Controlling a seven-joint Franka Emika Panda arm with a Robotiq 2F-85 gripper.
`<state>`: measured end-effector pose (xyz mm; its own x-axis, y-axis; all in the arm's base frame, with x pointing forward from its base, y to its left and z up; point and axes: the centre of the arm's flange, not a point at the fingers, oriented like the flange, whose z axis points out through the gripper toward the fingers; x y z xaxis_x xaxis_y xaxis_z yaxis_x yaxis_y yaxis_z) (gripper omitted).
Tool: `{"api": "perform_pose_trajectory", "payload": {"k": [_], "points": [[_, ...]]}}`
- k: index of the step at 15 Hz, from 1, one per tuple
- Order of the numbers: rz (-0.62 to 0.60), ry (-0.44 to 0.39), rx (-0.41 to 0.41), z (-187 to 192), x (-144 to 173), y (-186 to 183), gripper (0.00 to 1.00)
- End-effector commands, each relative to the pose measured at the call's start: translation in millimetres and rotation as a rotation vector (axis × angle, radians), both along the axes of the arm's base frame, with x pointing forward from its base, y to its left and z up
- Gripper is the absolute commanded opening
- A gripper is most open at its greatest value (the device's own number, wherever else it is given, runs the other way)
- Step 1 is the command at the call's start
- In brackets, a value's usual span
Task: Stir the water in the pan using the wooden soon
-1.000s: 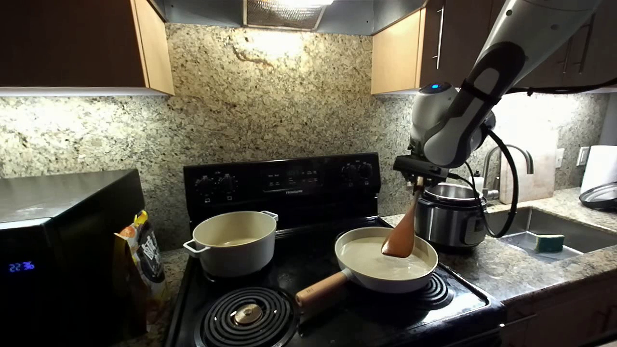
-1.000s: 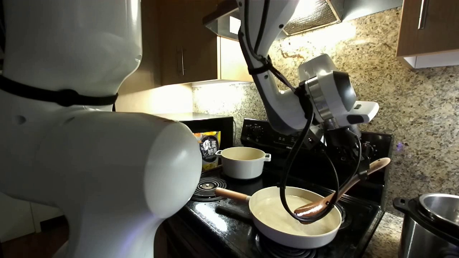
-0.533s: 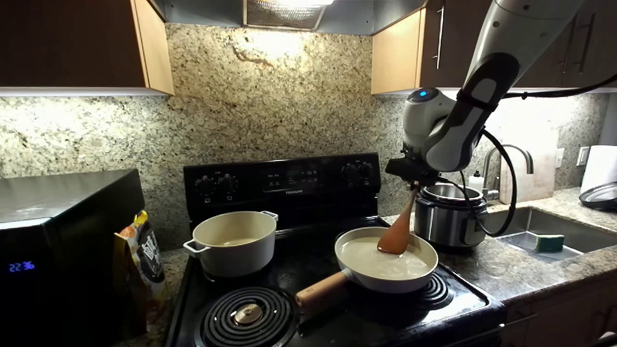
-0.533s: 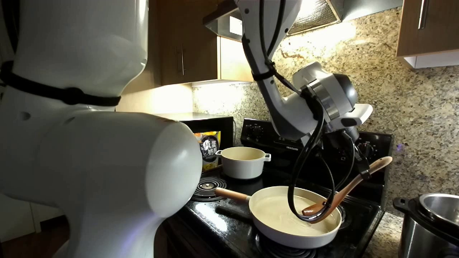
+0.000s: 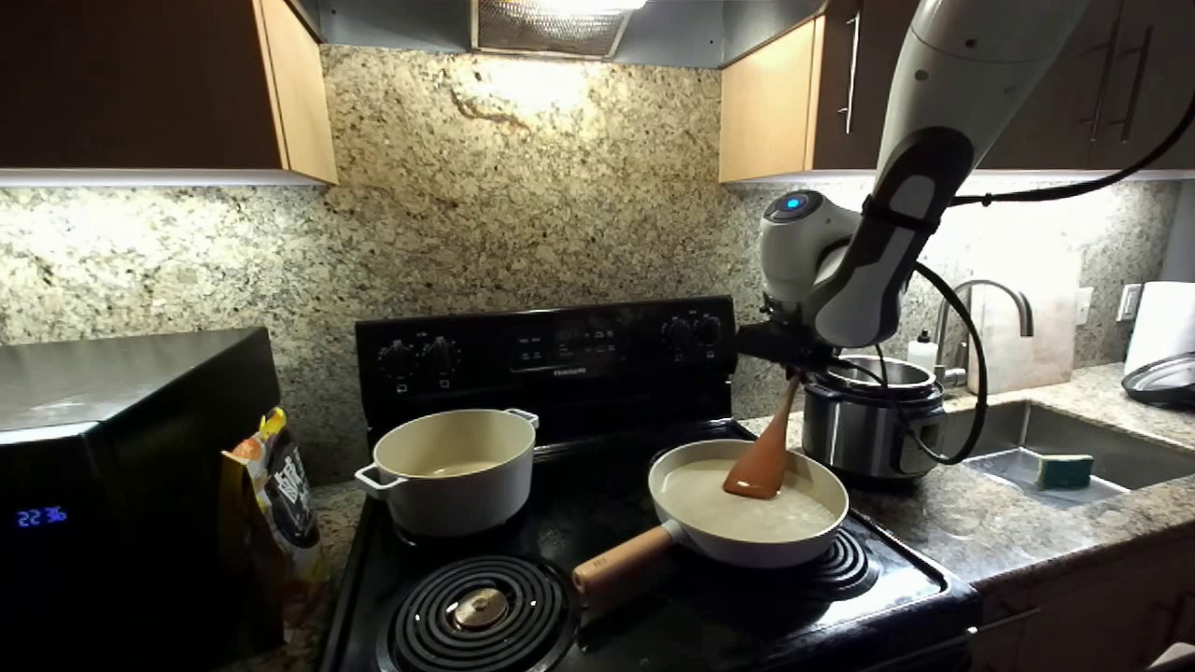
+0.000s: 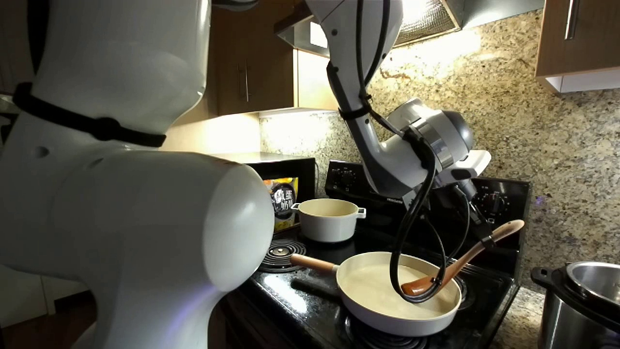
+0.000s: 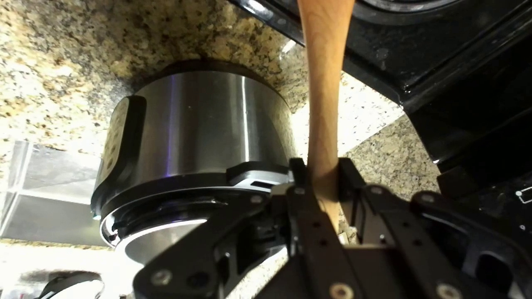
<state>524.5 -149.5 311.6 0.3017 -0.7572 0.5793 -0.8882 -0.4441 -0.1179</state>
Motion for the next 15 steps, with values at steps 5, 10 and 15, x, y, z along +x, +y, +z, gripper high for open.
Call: {"api": "perform_pose_trajectory", "payload": {"k": [5, 10, 15], "points": [[0.022, 0.019, 0.01, -6, 7, 8, 0.05], [0.063, 0.012, 0.059, -4, 9, 15, 0.05], [0.011, 0.054, 0.016, -9, 4, -2, 0.05]]}}
